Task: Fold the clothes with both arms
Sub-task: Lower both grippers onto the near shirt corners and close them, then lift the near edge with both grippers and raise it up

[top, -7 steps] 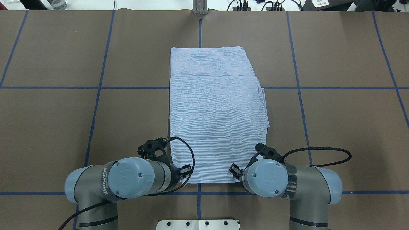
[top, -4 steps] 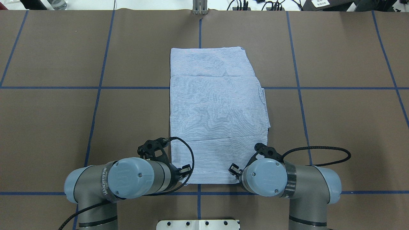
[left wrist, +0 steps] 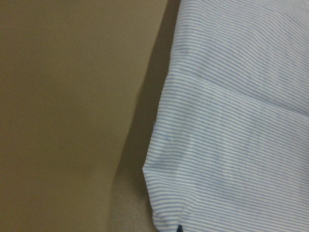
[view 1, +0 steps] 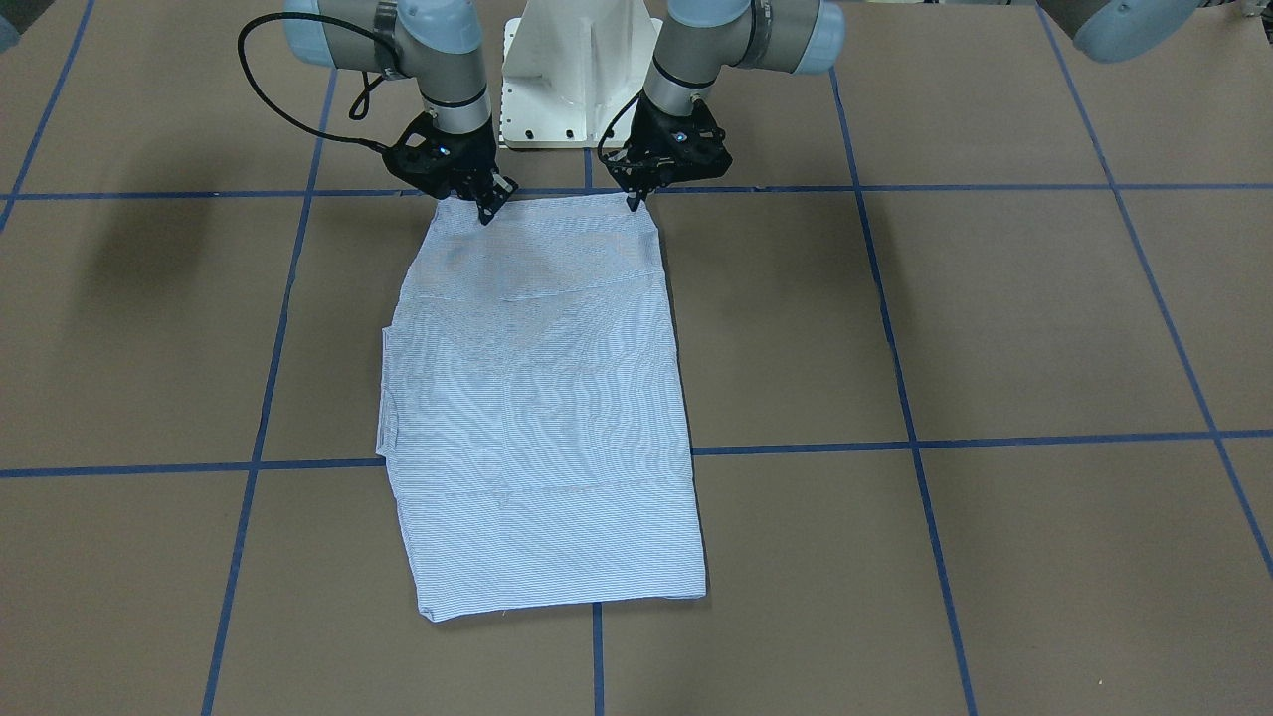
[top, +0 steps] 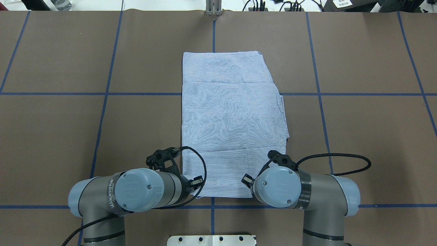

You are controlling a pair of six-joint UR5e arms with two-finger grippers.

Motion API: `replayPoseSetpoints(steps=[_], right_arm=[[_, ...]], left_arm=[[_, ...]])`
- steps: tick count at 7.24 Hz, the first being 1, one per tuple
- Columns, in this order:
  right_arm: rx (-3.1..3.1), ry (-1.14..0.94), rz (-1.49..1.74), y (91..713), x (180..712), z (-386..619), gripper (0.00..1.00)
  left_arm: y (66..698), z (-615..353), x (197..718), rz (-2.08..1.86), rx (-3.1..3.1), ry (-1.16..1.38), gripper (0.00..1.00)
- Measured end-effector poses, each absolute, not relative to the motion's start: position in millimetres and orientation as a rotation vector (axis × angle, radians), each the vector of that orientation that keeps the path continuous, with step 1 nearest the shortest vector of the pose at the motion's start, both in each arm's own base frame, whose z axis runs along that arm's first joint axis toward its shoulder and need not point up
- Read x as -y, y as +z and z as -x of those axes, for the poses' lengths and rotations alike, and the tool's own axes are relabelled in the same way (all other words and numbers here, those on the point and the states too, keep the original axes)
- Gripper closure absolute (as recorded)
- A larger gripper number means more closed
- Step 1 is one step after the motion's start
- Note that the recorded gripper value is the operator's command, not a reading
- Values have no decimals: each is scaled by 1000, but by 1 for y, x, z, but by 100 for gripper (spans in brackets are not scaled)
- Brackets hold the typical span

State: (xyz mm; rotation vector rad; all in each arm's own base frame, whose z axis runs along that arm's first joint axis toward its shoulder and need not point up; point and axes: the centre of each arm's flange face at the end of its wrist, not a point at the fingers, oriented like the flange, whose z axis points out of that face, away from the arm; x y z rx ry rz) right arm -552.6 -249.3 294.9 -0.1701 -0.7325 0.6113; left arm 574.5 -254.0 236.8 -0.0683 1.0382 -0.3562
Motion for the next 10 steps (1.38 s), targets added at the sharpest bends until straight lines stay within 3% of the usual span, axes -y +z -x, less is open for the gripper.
replayPoseSetpoints(steps=[5, 10], right_arm=[[781, 609, 208, 269, 255, 531, 100], [855, 482, 419, 242, 236, 456, 100]], left_arm=[[213, -551, 252, 69, -1094, -350, 100], [168, -496, 229, 111, -1104, -315, 100]])
